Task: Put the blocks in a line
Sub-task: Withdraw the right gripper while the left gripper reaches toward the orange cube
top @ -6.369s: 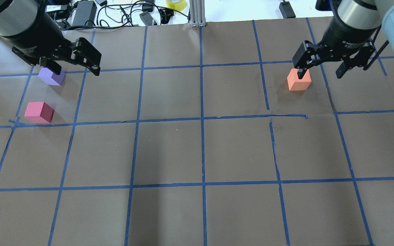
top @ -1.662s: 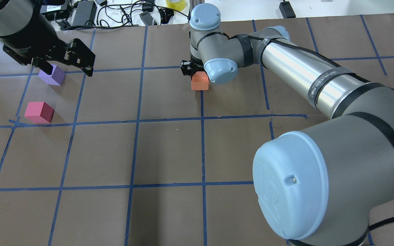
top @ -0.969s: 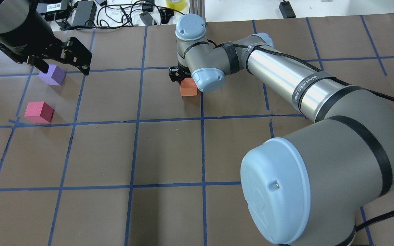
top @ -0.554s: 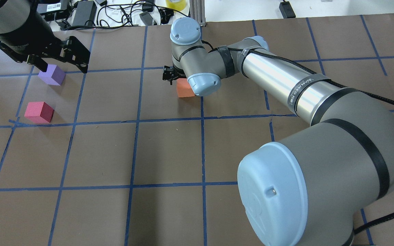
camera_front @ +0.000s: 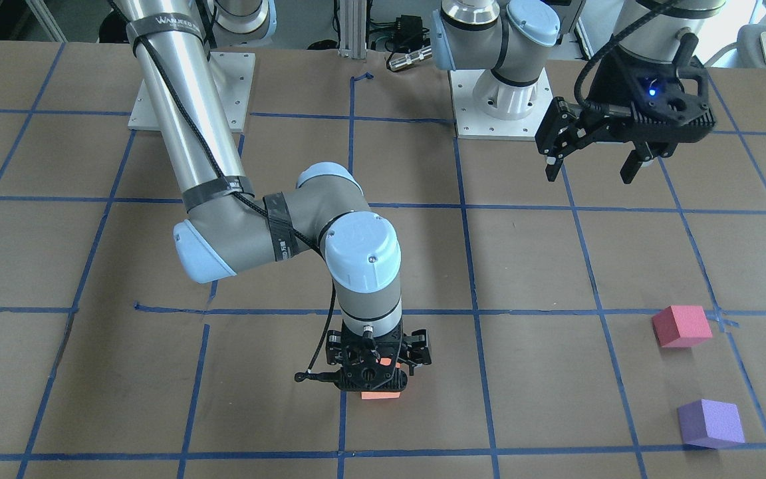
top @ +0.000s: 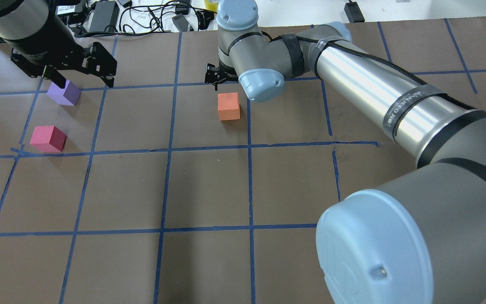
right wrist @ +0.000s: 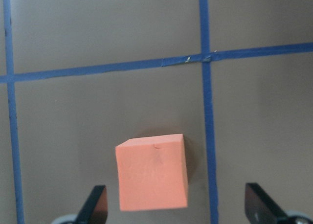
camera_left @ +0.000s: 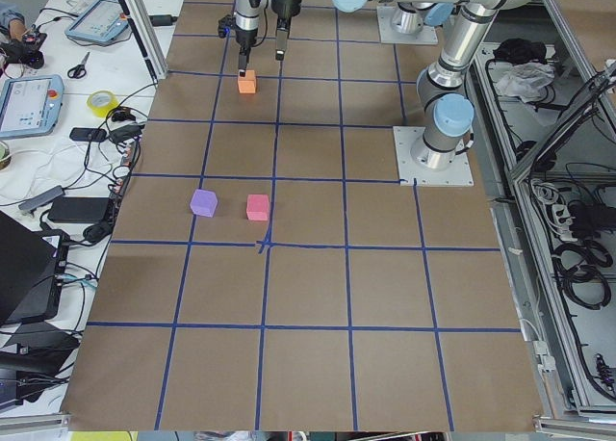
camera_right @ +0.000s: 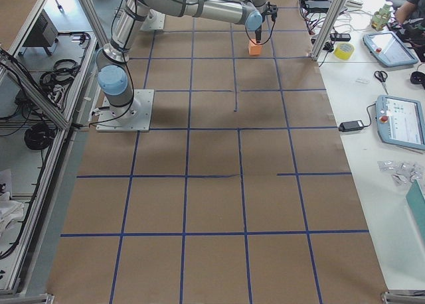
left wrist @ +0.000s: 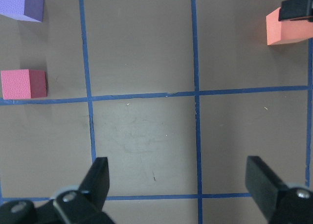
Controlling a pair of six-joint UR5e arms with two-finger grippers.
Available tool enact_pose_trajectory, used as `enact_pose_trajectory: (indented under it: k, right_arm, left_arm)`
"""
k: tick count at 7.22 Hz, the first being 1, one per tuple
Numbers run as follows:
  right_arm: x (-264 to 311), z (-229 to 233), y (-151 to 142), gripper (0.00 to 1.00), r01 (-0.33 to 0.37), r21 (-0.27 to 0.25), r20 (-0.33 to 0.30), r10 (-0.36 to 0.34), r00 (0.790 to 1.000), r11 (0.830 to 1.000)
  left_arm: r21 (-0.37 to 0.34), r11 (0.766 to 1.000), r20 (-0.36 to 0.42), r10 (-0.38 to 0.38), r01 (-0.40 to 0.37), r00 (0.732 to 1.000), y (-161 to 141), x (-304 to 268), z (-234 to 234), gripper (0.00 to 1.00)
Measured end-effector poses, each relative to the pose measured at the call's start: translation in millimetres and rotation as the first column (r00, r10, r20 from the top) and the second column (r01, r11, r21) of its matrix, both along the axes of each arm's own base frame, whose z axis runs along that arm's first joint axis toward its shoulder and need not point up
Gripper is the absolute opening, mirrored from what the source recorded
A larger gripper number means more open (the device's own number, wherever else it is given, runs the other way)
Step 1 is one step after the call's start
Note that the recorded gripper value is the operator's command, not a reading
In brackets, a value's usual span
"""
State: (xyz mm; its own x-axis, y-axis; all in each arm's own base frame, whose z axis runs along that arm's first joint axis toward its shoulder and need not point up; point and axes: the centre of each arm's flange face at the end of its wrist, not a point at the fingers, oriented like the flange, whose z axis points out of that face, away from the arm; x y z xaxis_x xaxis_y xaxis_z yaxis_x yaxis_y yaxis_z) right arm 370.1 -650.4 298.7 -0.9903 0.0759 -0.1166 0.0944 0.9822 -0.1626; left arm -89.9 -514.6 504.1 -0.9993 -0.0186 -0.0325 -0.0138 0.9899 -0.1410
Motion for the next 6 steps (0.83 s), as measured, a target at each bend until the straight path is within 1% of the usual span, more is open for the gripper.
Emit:
enact_pose_trajectory:
  k: [1,3,4,5,6]
  right_arm:
    - [-31,28,0,1.00,0.012,0.023,-0.010,-0.012,1.000,1.000]
    - [-98,80,3,1.00,-0.008,0.050,-0.037,0.010,0.999,0.999]
    - [-126,98,9,1.00,-0.036,0.058,-0.052,0.039,0.998,0.998]
    - [-147,114,21,1.00,-0.074,0.066,-0.064,0.079,0.995,0.995]
    - [-167,126,35,1.00,-0.106,0.073,-0.071,0.111,0.991,0.992]
  left_arm:
    - [-0.001,1.000,-0.005,0.001,-0.001,1.000,-13,-6,-13,1.00]
    - [-0.007,1.000,-0.017,-0.013,0.013,1.000,-45,-45,-56,1.00]
    - [-0.017,0.999,-0.023,-0.028,0.027,0.999,-63,-74,-84,1.00]
    - [-0.022,0.999,-0.031,-0.033,0.032,0.999,-80,-103,-114,1.00]
    - [-0.014,1.000,-0.039,-0.028,0.028,0.999,-95,-131,-145,1.00]
